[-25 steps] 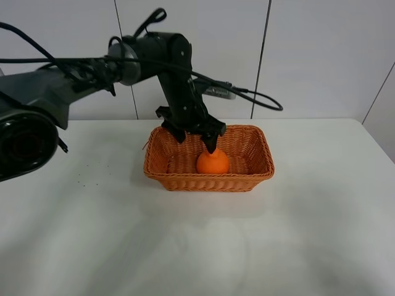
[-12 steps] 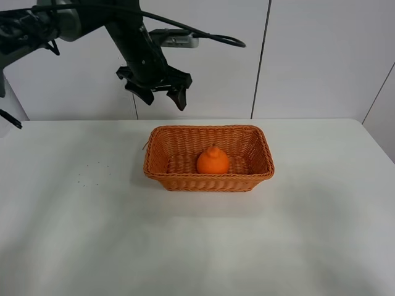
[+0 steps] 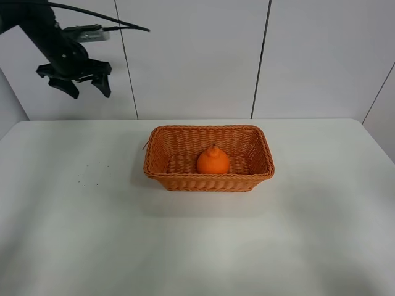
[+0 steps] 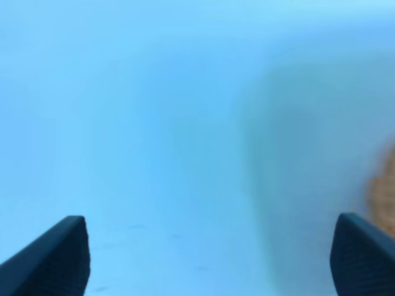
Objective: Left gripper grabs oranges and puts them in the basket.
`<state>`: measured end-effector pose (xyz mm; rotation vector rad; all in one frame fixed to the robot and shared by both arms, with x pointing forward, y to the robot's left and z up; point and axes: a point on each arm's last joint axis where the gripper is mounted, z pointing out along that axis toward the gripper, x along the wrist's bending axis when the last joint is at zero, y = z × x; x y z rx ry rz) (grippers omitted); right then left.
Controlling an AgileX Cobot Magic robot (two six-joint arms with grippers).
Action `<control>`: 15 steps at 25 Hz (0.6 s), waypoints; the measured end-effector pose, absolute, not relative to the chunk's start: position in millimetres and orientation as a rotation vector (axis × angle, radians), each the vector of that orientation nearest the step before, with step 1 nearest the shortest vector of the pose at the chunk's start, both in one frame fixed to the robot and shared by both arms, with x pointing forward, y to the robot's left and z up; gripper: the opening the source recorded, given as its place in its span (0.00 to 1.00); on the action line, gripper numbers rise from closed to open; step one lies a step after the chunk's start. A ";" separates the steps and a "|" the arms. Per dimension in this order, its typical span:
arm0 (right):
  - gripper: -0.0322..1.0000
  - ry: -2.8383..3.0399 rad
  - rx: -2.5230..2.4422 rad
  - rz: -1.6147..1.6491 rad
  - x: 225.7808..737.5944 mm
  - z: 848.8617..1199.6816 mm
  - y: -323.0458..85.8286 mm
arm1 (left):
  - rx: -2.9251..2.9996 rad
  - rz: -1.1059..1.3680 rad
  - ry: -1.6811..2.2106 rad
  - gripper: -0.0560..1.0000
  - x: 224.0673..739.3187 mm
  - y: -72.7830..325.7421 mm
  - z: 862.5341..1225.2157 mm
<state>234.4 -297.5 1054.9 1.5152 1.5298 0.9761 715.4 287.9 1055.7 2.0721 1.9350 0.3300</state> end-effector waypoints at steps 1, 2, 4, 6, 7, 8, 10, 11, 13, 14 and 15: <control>0.70 1.530 1.515 0.976 234.4 1054.9 -297.5 | 2.052 0.334 1.961 0.90 715.5 299.0 1055.6; 0.70 1.530 1.515 0.976 234.4 1054.9 -297.5 | 2.035 0.337 1.980 0.90 715.4 307.5 1055.6; 0.70 1.530 1.515 0.976 234.4 1054.9 -297.5 | 2.020 0.332 1.996 0.89 715.1 313.9 1055.3; 0.70 1.530 1.515 0.976 234.4 1054.9 -297.5 | 2.016 0.316 1.997 0.89 713.5 313.5 1055.1; 0.70 1.530 1.515 0.976 234.4 1054.9 -297.5 | 2.018 0.307 1.998 0.88 711.9 312.5 1054.9; 0.70 1.530 1.515 0.976 234.4 1054.9 -297.5 | 2.022 0.296 2.000 0.88 709.1 311.5 1055.5; 0.70 1.530 1.515 0.976 234.4 1054.9 -297.5 | 2.034 0.273 2.011 0.88 700.0 311.0 1060.9; 0.70 1.530 1.515 0.976 234.4 1054.9 -297.5 | 2.043 0.256 2.019 0.88 694.3 310.8 1062.9; 0.70 1.530 1.515 0.976 234.4 1054.9 -297.5 | 2.041 0.260 2.016 0.88 681.6 310.3 1076.0; 0.70 1.530 1.515 0.976 234.4 1054.9 -297.5 | 2.037 0.267 2.011 0.88 674.4 310.0 1083.4; 0.70 1.530 1.515 0.976 234.4 1054.9 -297.5 | 2.037 0.266 2.011 0.88 667.1 309.7 1087.9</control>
